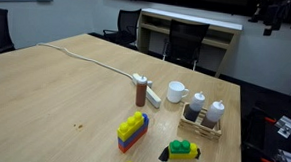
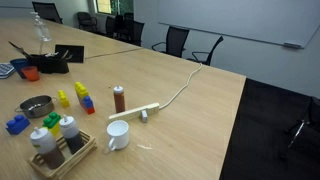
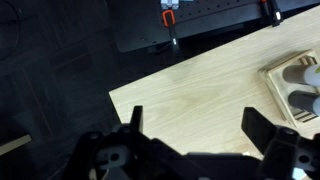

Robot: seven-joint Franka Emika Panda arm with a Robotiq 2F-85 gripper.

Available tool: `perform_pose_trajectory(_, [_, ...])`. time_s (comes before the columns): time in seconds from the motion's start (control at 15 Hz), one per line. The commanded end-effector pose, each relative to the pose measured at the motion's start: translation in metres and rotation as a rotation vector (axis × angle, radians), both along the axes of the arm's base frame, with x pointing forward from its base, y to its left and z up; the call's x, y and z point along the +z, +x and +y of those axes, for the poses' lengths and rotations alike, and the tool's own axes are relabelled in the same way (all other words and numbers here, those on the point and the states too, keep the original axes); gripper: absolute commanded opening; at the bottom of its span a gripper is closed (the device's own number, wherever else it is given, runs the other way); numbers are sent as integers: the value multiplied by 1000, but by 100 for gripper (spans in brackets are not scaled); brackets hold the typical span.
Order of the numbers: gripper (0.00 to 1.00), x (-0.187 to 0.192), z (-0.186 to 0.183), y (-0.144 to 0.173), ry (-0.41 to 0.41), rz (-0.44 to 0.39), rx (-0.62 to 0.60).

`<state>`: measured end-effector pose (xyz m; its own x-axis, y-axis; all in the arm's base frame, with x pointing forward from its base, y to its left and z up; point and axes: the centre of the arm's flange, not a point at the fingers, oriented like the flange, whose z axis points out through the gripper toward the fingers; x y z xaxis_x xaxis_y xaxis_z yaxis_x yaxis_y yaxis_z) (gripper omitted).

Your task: Move the green legos from the top of the yellow legos to the table

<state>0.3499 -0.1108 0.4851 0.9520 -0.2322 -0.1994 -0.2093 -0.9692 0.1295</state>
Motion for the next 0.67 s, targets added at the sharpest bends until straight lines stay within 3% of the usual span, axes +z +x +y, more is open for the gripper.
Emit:
perform_pose_trajectory(0.0, [100, 0, 0, 0, 0, 0, 0])
perform_pose_trajectory(0.27, [100, -5, 29, 1, -35, -83, 96])
perform_pose_trajectory(0.6, [100, -31, 112, -10, -61, -220, 327])
